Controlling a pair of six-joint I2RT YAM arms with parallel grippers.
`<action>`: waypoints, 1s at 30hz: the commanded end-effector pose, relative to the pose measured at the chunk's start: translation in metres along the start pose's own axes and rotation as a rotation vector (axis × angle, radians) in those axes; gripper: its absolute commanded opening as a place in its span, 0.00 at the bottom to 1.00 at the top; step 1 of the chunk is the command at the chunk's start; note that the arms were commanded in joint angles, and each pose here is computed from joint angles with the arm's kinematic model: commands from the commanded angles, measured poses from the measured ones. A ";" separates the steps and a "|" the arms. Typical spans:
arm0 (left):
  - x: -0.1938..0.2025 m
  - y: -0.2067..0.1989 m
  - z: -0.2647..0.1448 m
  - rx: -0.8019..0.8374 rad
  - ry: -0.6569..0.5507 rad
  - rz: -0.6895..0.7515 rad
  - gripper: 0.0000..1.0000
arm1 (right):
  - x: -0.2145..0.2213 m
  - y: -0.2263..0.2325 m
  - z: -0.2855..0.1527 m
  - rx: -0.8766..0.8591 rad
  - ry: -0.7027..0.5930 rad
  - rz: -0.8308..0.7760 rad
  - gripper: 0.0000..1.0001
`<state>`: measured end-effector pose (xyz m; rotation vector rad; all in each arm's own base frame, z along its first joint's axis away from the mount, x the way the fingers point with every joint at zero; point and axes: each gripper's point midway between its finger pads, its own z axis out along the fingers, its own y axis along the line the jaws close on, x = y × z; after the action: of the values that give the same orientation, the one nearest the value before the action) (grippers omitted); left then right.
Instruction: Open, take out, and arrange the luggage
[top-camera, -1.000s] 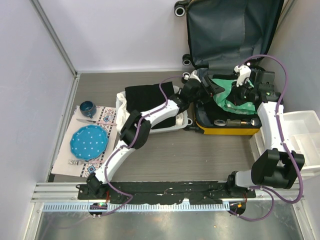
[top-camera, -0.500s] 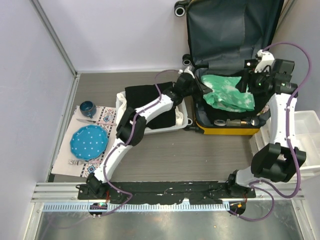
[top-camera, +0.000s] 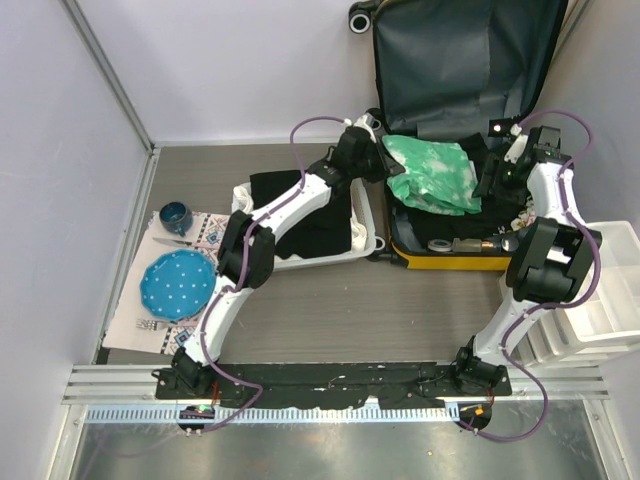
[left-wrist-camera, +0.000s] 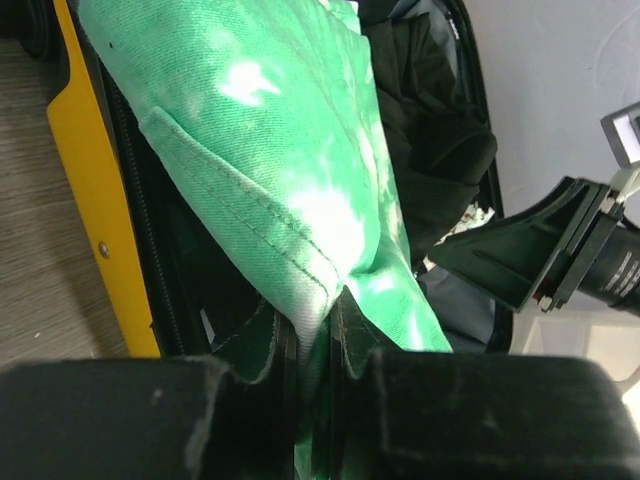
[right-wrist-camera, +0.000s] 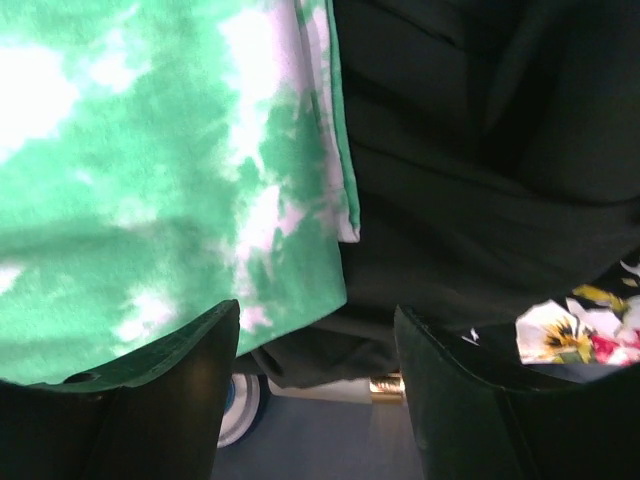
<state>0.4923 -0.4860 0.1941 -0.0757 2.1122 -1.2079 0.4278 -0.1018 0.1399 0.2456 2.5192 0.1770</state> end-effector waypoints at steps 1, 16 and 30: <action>-0.039 -0.034 -0.029 0.032 -0.083 0.084 0.00 | -0.040 0.015 -0.004 -0.085 -0.093 0.050 0.69; -0.054 -0.030 -0.038 0.028 -0.106 0.128 0.00 | -0.033 0.020 0.044 -0.142 -0.049 0.118 0.68; -0.079 -0.034 -0.132 0.027 -0.062 0.168 0.00 | -0.036 0.028 0.019 -0.162 -0.086 0.067 0.68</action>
<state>0.4817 -0.4100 0.2147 -0.0256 2.1848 -1.0834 0.4662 -0.0841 0.1058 0.3360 2.4995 0.3934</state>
